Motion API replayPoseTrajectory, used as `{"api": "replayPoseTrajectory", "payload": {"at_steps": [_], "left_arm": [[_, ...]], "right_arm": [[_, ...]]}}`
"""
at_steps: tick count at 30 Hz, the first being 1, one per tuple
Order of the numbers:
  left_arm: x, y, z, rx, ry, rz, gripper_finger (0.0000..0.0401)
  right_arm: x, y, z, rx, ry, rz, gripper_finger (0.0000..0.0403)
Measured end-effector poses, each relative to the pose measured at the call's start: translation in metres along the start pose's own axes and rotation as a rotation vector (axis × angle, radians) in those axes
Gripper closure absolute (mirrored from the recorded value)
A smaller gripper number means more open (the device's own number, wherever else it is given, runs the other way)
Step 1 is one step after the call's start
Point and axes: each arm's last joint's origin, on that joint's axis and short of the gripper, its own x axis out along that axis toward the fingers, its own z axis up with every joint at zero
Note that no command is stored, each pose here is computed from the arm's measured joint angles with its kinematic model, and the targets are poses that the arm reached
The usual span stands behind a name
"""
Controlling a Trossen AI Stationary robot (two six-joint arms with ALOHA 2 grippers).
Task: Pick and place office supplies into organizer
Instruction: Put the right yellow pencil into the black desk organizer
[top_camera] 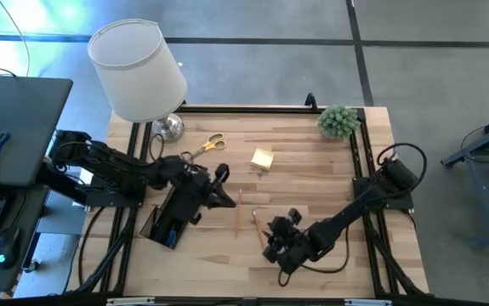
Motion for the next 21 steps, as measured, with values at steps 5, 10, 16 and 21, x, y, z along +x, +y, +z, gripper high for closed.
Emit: {"api": "replayPoseTrajectory", "payload": {"at_steps": [5, 10, 16, 21], "left_arm": [[-0.014, 0.004, 0.017, 0.009, -0.040, -0.062, 0.0385], [-0.024, 0.005, 0.032, 0.007, -0.073, -0.118, 0.0387], [-0.038, 0.005, 0.040, -0.027, 0.001, -0.213, 0.0389], [-0.044, 0.009, 0.037, -0.030, 0.071, -0.198, 0.0389]], "right_arm": [[0.016, 0.025, 0.019, -0.089, 0.029, -0.026, 0.0274], [0.028, 0.048, 0.028, -0.093, 0.098, -0.131, 0.0274], [0.026, 0.077, 0.029, -0.021, 0.033, -0.237, 0.0274], [0.041, 0.095, 0.013, 0.035, -0.066, -0.274, 0.0274]]}}
